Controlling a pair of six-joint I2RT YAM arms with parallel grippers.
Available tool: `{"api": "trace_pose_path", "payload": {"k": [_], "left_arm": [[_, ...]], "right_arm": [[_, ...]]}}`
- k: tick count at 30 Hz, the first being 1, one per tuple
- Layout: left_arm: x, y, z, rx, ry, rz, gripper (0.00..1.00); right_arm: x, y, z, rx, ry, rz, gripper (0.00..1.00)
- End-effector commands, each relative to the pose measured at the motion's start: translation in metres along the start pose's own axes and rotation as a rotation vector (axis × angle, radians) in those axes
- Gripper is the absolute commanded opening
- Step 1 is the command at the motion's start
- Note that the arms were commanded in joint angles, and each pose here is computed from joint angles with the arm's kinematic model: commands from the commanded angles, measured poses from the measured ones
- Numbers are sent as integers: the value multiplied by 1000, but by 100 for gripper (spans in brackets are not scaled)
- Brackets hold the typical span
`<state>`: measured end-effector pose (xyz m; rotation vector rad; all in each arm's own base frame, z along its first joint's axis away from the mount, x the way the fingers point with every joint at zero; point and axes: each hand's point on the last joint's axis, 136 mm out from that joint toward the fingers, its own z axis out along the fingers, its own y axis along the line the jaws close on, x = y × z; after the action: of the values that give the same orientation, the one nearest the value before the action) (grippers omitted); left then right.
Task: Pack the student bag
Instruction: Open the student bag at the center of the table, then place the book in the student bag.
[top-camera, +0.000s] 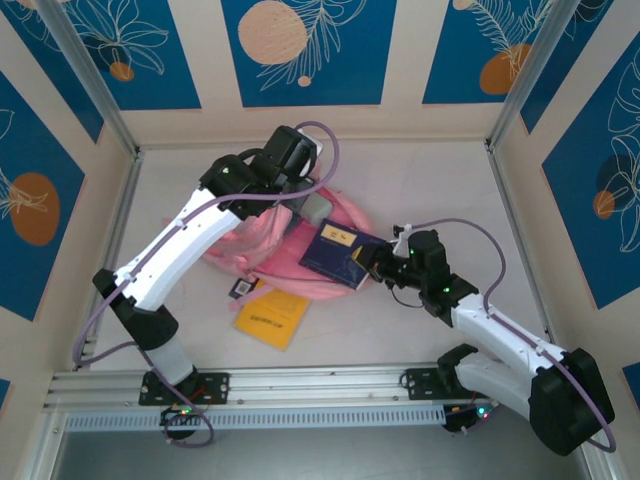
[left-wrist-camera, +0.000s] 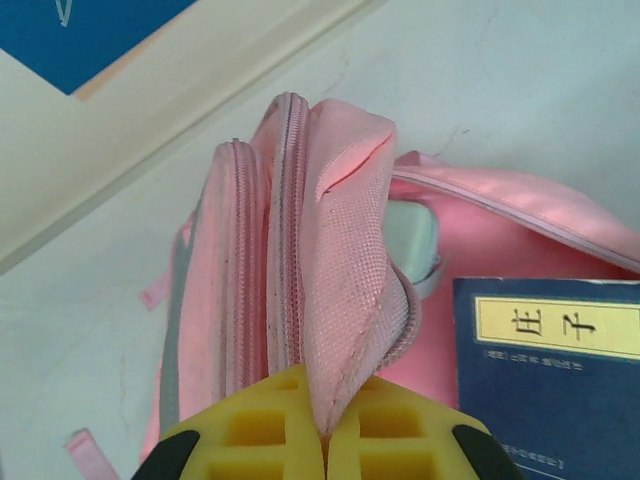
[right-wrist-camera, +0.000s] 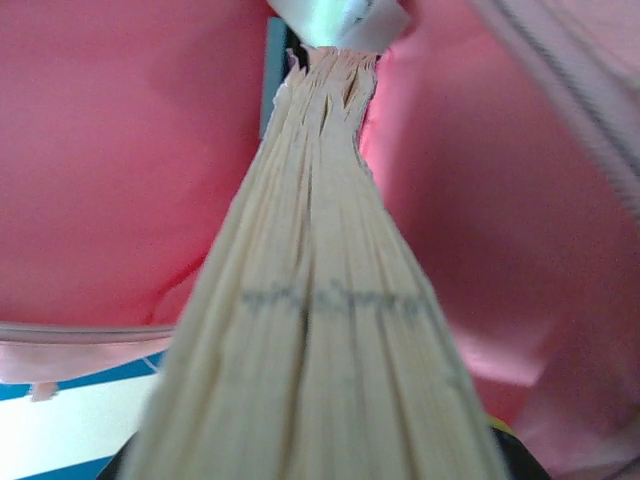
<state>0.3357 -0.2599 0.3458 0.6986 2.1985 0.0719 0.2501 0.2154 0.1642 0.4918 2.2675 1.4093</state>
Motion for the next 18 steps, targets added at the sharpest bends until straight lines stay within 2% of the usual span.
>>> {"api": "trace_pose_path", "payload": {"k": [1, 12, 18], "left_arm": [[-33, 27, -33, -79, -151, -32, 0], [-43, 26, -43, -38, -205, -55, 0], [-47, 28, -50, -31, -229, -60, 0]], "right_arm": [[-6, 11, 4, -40, -46, -50, 0], [-17, 76, 25, -146, -29, -11, 0], [-29, 100, 63, -158, 3, 40, 0]]}}
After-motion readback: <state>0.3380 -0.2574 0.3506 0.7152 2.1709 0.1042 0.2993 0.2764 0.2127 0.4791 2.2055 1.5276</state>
